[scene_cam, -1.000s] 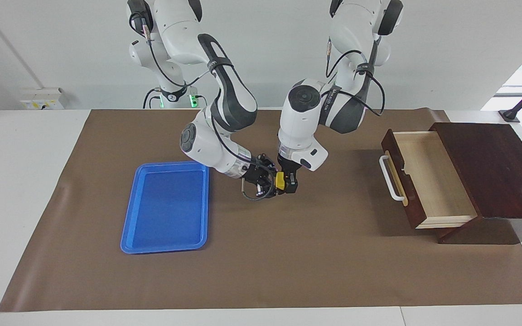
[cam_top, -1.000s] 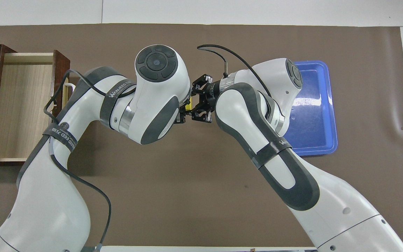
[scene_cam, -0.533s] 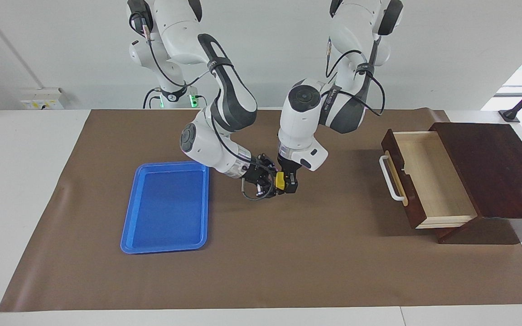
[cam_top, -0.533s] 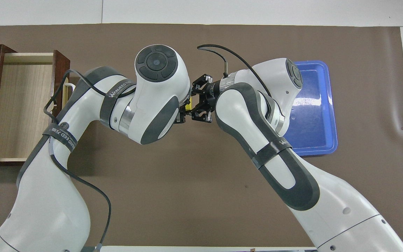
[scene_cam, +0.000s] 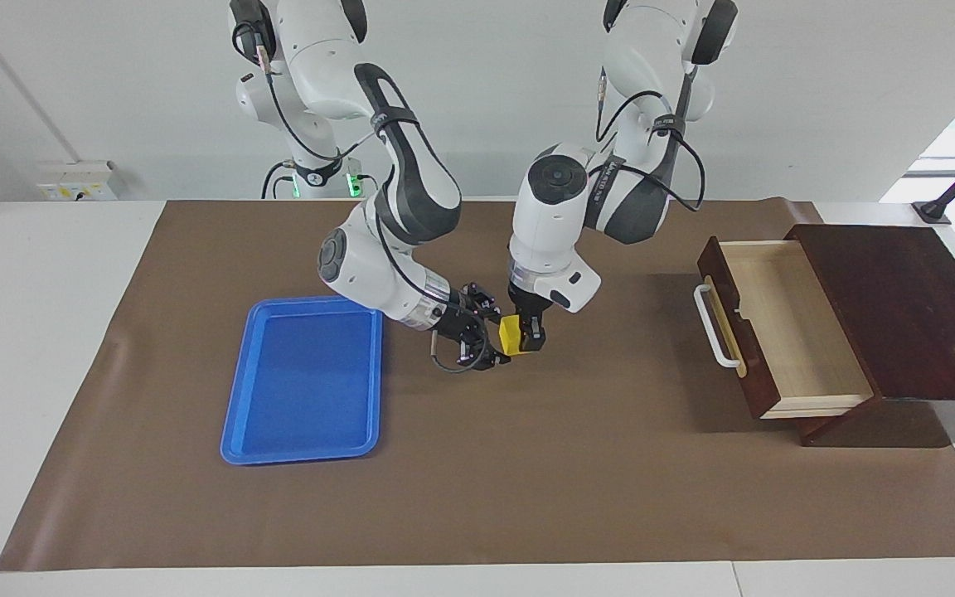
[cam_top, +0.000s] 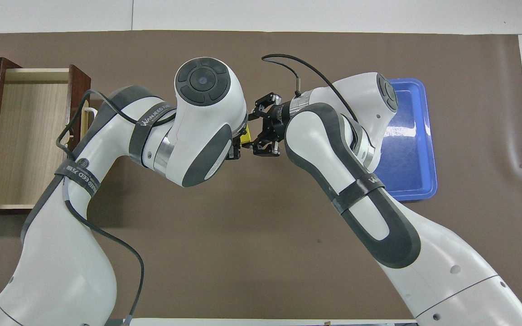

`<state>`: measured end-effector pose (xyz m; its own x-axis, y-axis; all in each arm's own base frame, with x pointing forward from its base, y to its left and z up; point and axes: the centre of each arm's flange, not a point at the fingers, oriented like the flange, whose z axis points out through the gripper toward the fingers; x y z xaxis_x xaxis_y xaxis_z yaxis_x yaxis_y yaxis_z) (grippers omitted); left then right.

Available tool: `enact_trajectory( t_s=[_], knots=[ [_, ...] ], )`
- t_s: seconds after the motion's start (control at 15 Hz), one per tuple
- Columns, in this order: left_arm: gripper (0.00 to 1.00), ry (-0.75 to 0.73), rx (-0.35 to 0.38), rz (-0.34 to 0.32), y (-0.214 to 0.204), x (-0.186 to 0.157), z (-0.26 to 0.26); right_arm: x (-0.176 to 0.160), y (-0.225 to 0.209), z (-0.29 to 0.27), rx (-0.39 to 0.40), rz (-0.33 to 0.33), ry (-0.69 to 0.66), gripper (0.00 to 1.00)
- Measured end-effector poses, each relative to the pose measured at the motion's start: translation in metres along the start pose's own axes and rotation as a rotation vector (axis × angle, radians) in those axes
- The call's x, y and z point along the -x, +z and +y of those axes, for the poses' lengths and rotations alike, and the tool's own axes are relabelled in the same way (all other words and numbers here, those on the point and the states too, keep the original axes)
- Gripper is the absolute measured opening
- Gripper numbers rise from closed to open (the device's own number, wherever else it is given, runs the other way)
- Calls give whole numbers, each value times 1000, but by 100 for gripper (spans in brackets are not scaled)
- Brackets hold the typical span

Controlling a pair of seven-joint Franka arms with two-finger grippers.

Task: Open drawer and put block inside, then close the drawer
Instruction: 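Grasp the block with the left gripper while the right gripper holds it, then lower the block into the drawer with the left gripper while the right gripper withdraws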

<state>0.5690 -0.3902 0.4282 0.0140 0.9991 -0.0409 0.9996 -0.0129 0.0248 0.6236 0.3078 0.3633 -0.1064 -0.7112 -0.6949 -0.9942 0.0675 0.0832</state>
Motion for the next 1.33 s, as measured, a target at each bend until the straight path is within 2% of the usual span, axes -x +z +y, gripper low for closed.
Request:
enact_trajectory(
  t_s=[0.07,0.4,0.6,0.73,0.87,1.0,1.13,1.2,1.33],
  knots=[
    [56,-2,0,1,0,-1,1,-1,-2,-1,-3,-1,2,76],
    [56,-19,-18,18,-10,-13,4,-4,-8,-5,-6,-3,8,76],
    [56,-47,-34,34,-34,-43,15,-11,-18,-10,-10,-7,21,77],
    [56,-44,-66,55,-60,-75,21,-22,-37,-19,-18,-16,41,78],
    [56,-34,-93,68,-87,-115,30,-40,-71,-30,-23,-33,70,81],
    [56,-35,-77,59,-120,-169,42,-58,-113,-38,-24,-15,65,92],
    [56,-48,-46,47,-155,-243,51,-68,-152,-36,-17,80,12,96],
    [56,-45,-43,44,-167,-283,52,-66,-169,-32,-10,144,-32,100],
    [56,-33,-44,42,-177,-353,51,-53,-197,-16,23,269,-150,100]
  ],
)
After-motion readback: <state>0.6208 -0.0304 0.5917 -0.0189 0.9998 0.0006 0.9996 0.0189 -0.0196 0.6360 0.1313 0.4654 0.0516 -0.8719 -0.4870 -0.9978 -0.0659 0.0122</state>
